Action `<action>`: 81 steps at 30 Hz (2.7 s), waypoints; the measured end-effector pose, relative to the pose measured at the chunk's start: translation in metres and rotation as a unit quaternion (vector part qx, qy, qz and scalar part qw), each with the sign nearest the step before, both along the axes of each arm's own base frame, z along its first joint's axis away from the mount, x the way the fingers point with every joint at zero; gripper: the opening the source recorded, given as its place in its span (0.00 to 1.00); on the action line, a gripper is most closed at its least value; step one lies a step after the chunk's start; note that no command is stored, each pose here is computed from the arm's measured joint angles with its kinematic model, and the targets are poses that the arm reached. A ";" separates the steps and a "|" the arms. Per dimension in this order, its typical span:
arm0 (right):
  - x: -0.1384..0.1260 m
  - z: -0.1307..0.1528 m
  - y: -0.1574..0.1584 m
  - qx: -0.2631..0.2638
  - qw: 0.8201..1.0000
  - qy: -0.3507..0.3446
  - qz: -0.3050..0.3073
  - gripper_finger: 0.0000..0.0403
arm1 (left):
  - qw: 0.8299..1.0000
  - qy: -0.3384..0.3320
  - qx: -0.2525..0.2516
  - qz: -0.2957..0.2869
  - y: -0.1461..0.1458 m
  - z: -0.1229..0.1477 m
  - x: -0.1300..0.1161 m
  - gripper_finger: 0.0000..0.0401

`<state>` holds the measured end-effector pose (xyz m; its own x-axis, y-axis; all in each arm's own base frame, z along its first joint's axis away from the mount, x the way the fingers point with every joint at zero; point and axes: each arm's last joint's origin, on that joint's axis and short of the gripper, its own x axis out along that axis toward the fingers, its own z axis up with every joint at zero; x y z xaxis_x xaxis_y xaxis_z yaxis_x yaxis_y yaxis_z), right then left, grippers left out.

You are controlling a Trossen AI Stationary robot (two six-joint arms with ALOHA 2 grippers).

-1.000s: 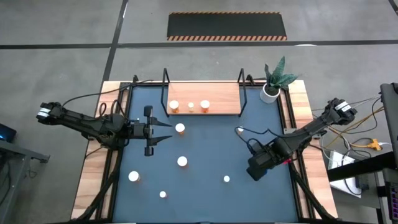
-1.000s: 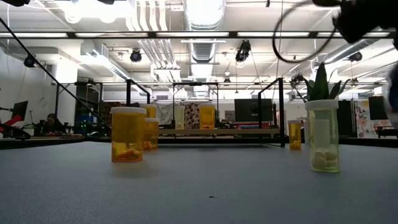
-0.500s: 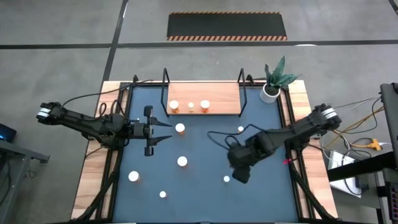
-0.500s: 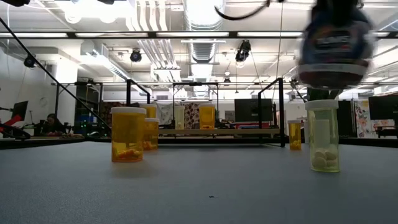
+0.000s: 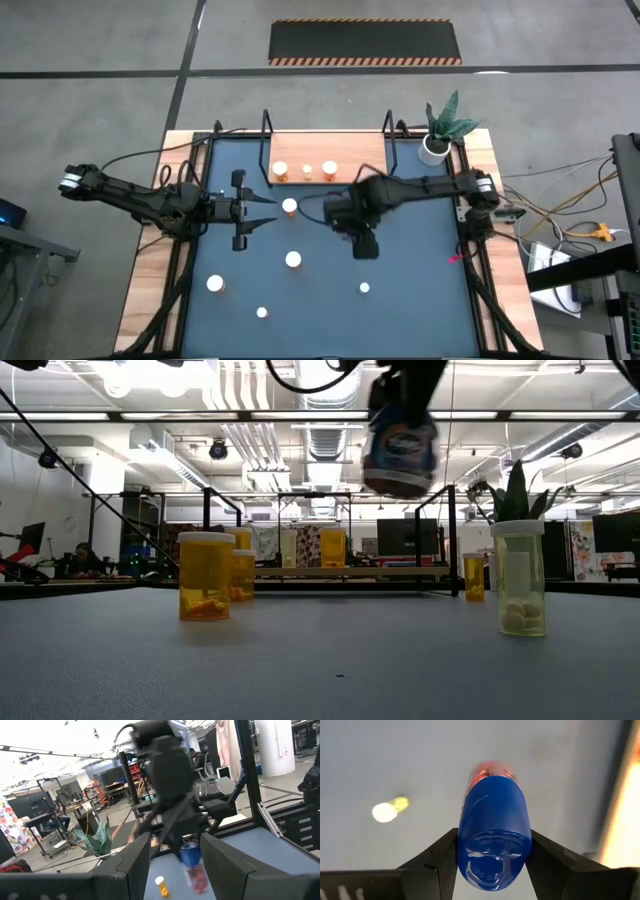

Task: Pick and place medicine bottles onto shelf by color
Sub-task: Put the blue pill bottle on the shelf, then put the orange pill bottle on the shelf

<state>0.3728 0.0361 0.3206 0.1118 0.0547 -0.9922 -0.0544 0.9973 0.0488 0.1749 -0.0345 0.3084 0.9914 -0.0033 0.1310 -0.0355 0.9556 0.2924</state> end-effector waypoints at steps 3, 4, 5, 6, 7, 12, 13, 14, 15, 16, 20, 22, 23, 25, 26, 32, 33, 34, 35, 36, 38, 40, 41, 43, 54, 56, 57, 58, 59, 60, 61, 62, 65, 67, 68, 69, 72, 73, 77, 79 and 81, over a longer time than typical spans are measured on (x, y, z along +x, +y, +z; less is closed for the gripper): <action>0.004 0.006 -0.023 -0.018 1.000 -0.011 0.021 0.45 | 1.000 0.000 0.000 0.000 0.000 0.000 0.000 0.39; 0.005 0.007 -0.030 -0.021 0.999 -0.013 0.028 0.45 | 1.000 0.000 0.000 0.000 0.000 0.000 0.000 0.39; 0.004 0.008 -0.037 -0.024 0.999 -0.014 0.034 0.45 | 1.000 0.000 0.000 0.000 0.000 0.000 0.000 0.39; 0.003 0.010 -0.045 -0.031 0.999 -0.016 0.038 0.45 | 1.000 0.001 0.000 0.000 0.000 0.000 0.000 0.39; 0.002 0.011 -0.053 -0.041 0.998 -0.016 0.041 0.45 | 1.000 0.001 0.000 0.000 0.000 0.000 0.000 0.39; -0.005 0.014 -0.095 -0.062 0.997 -0.010 0.046 0.45 | 1.000 0.001 0.000 0.000 0.000 0.000 0.000 0.39; -0.006 0.013 -0.103 -0.063 0.997 -0.008 0.043 0.45 | 1.000 0.001 0.000 0.000 0.000 0.000 0.000 0.39; -0.007 0.011 -0.112 -0.064 0.997 -0.005 0.039 0.45 | 1.000 0.000 0.000 0.000 0.000 0.000 0.000 0.39; -0.007 0.009 -0.120 -0.064 0.997 -0.002 0.039 0.45 | 1.000 0.001 0.000 0.000 0.000 0.000 0.000 0.39; -0.008 0.007 -0.128 -0.065 0.997 0.001 0.039 0.45 | 1.000 0.001 0.000 0.000 0.000 0.000 0.000 0.39; -0.014 0.003 -0.156 -0.063 0.998 0.009 0.029 0.45 | 1.000 0.000 0.000 0.000 0.000 0.000 0.000 0.39; -0.018 0.001 -0.169 -0.056 0.998 0.006 0.013 0.45 | 1.000 0.000 0.000 0.000 0.000 0.000 0.000 0.39; -0.020 0.000 -0.174 -0.057 0.998 0.009 0.006 0.45 | 1.000 0.000 0.000 0.000 0.000 0.000 0.000 0.39; -0.025 -0.005 -0.184 -0.053 0.998 0.019 -0.007 0.45 | 1.000 0.000 0.000 0.000 0.000 0.000 0.000 0.39; -0.027 -0.007 -0.188 -0.052 0.998 0.025 -0.012 0.45 | 1.000 0.000 0.000 0.000 0.000 0.000 0.000 0.39; -0.036 -0.031 -0.206 -0.038 0.997 0.054 -0.030 0.45 | 1.000 0.000 0.000 0.000 0.000 0.000 0.000 0.39; -0.037 -0.035 -0.208 -0.036 0.997 0.057 -0.031 0.45 | 1.000 0.000 0.000 0.000 0.000 0.000 0.000 0.39; -0.038 -0.039 -0.209 -0.035 0.997 0.062 -0.031 0.45 | 1.000 0.000 0.001 0.000 0.000 0.000 0.000 0.39; -0.039 -0.043 -0.210 -0.033 0.997 0.065 -0.030 0.45 | 1.000 0.000 0.002 0.000 0.000 0.000 0.000 0.39; -0.039 -0.047 -0.211 -0.034 0.997 0.065 -0.029 0.45 | 1.000 0.000 0.006 0.001 0.000 0.000 0.000 0.39; -0.038 -0.054 -0.211 -0.034 0.997 0.064 -0.027 0.45 | 1.000 0.000 0.009 0.001 0.000 0.000 0.000 0.39; -0.038 -0.060 -0.211 -0.034 0.997 0.069 -0.024 0.45 | 1.000 0.000 0.009 0.001 0.000 0.000 0.000 0.39; -0.038 -0.062 -0.211 -0.034 0.997 0.070 -0.023 0.45 | 1.000 0.000 0.009 0.001 0.000 0.000 0.000 0.39; -0.038 -0.065 -0.211 -0.035 0.997 0.068 -0.023 0.45 | 1.000 0.000 0.009 0.001 0.000 0.000 0.000 0.39; -0.039 -0.068 -0.211 -0.035 0.996 0.072 -0.025 0.53 | 1.000 0.000 0.009 0.001 0.000 0.000 0.000 0.39; -0.039 -0.069 -0.211 -0.034 0.996 0.074 -0.024 0.55 | 1.000 0.000 0.009 0.001 0.000 0.000 0.000 0.39; -0.039 -0.069 -0.211 -0.034 0.996 0.074 -0.023 0.56 | 1.000 0.000 0.009 0.001 0.000 0.000 0.000 0.39; -0.039 -0.069 -0.211 -0.034 0.996 0.074 -0.021 0.57 | 1.000 0.000 0.009 0.001 0.000 0.000 0.000 0.39; -0.039 -0.069 -0.211 -0.034 0.996 0.074 -0.020 0.58 | 1.000 0.000 0.010 0.001 0.000 0.000 0.000 0.39; -0.039 -0.069 -0.211 -0.034 0.996 0.074 -0.019 0.58 | 1.000 0.000 0.010 0.001 0.000 0.000 0.000 0.39; -0.039 -0.069 -0.211 -0.036 0.996 0.075 -0.018 0.59 | 1.000 0.000 0.010 0.001 0.000 0.000 0.000 0.39; -0.039 -0.069 -0.211 -0.042 0.996 0.078 -0.019 0.60 | 1.000 0.000 0.010 0.001 0.000 0.000 0.000 0.39; -0.040 -0.069 -0.211 -0.058 0.994 0.086 -0.015 0.62 | 1.000 0.000 0.010 0.001 0.000 0.000 0.000 0.39; -0.040 -0.069 -0.212 -0.059 0.994 0.087 -0.016 0.63 | 1.000 0.000 0.010 0.001 0.000 0.000 0.000 0.39; -0.040 -0.069 -0.212 -0.059 0.994 0.087 -0.016 0.63 | 1.000 0.000 0.010 0.001 0.000 0.000 0.000 0.39; -0.040 -0.068 -0.211 -0.060 0.994 0.086 -0.016 0.63 | 1.000 0.000 0.010 0.001 0.000 0.000 0.000 0.39; -0.040 -0.066 -0.210 -0.061 0.995 0.083 -0.016 0.63 | 1.000 0.000 0.013 0.002 0.000 0.000 0.000 0.39; -0.041 -0.065 -0.210 -0.062 0.995 0.082 -0.016 0.62 | 1.000 0.000 0.013 0.002 0.000 0.000 0.000 0.39; -0.041 -0.061 -0.207 -0.062 0.995 0.077 -0.019 0.61 | 1.000 0.000 0.013 0.002 0.000 0.000 0.000 0.39; -0.041 -0.057 -0.203 -0.064 0.995 0.071 -0.024 0.61 | 1.000 0.000 0.013 0.002 0.000 0.000 0.000 0.39; -0.041 -0.052 -0.199 -0.067 0.995 0.064 -0.028 0.62 | 1.000 0.000 0.013 0.002 0.000 0.000 0.000 0.39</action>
